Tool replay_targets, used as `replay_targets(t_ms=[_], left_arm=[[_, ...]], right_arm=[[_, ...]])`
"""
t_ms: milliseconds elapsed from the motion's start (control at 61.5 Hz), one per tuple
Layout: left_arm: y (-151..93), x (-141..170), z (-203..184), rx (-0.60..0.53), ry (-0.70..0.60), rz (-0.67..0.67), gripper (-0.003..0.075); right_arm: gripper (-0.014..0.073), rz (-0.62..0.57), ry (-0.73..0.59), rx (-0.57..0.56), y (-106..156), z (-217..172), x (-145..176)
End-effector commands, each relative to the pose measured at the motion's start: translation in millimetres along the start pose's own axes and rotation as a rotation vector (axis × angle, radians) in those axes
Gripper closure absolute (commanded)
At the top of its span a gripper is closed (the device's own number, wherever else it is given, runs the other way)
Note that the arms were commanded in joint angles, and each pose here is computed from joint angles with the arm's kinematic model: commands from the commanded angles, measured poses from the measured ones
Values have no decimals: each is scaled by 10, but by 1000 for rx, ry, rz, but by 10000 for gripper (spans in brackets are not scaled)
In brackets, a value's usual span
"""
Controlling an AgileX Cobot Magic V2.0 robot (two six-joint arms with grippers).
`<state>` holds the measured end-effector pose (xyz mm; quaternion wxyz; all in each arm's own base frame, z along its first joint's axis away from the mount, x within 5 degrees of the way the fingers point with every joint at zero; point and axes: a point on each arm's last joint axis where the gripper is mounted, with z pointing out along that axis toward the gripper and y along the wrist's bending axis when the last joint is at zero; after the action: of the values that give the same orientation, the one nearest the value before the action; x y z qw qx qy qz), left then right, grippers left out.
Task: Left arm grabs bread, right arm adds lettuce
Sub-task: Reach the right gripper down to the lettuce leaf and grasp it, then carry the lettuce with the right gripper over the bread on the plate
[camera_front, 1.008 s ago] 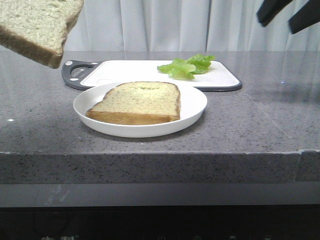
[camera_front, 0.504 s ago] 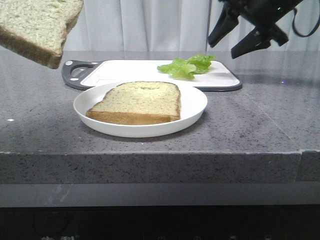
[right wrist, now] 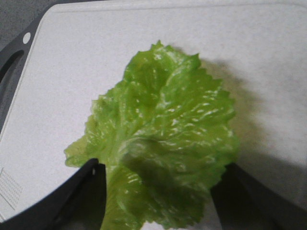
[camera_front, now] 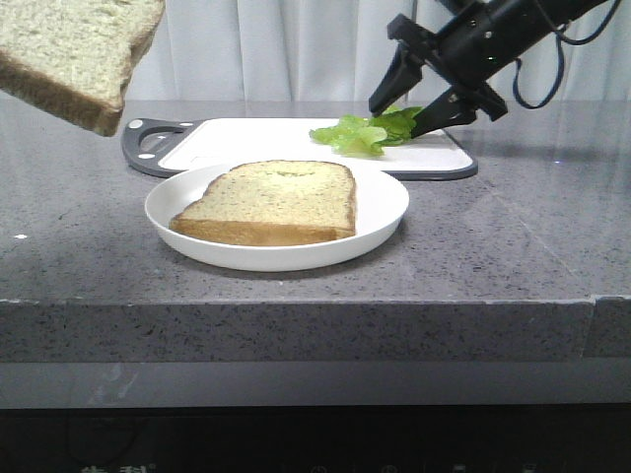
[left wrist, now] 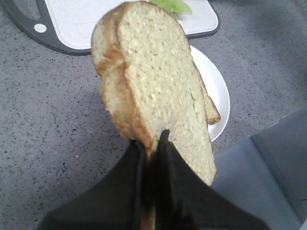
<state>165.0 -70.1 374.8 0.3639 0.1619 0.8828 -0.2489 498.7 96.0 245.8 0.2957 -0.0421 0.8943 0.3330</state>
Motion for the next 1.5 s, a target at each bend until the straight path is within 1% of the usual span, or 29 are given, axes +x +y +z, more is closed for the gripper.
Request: replay_targets(t_ms=[0, 33, 49, 163, 228, 341, 406, 471, 585, 699, 780, 845, 943, 1056, 1154, 1300, 1398, 1479], left_arm=[[-46, -98, -88, 9, -89, -3, 741], [-45, -97, -88, 8, -89, -2, 741], [-45, -97, -88, 8, -89, -2, 741], [-45, -97, -88, 8, -89, -2, 741], [-41, -96, -88, 3, -87, 2, 741], [-16, -96, -88, -25, -87, 20, 741], [-9, -97, -88, -34, -88, 25, 741], [-8, -99, -89, -34, -90, 25, 741], [-8, -99, -89, -34, -90, 25, 741], [-5, -109, -90, -38, -101, 25, 741], [-4, -112, -90, -39, -104, 25, 741], [-3, -113, -90, -39, -105, 25, 741], [-3, -113, -90, -39, -105, 25, 741], [-3, -114, -90, -40, -107, 25, 741], [-2, -116, -90, -41, -109, 25, 741], [-2, -117, -91, -41, -110, 25, 741], [-2, -117, -91, -41, -110, 25, 741], [-2, -117, -91, -41, -110, 25, 741]], right_arm=[[186, -42, -117, -39, 275, -282, -212], [239, -42, -127, -35, 275, -282, -220], [284, -42, -134, -32, 272, -282, -227], [457, -40, -166, -19, 260, -286, -255], [543, -38, -171, -19, 261, -287, -260], [664, -43, -180, -23, 295, -328, -276], [711, -54, -197, -27, 353, -410, -305], [711, -69, -217, -33, 441, -519, -336], [712, -114, -249, -66, 709, -843, -383], [712, -162, -234, -104, 965, -1151, -344], [712, -167, -234, -130, 1106, -1341, -272], [712, -196, -238, -149, 1233, -1503, -156], [712, -283, -245, -185, 1432, -1738, 93], [712, -303, -237, -256, 1534, -1843, 429], [712, -285, -247, -346, 1571, -1860, 673], [712, -206, -212, -486, 1503, -1613, 1050], [712, -161, -198, -547, 1477, -1440, 1216], [712, -144, -178, -569, 1444, -1286, 1330]])
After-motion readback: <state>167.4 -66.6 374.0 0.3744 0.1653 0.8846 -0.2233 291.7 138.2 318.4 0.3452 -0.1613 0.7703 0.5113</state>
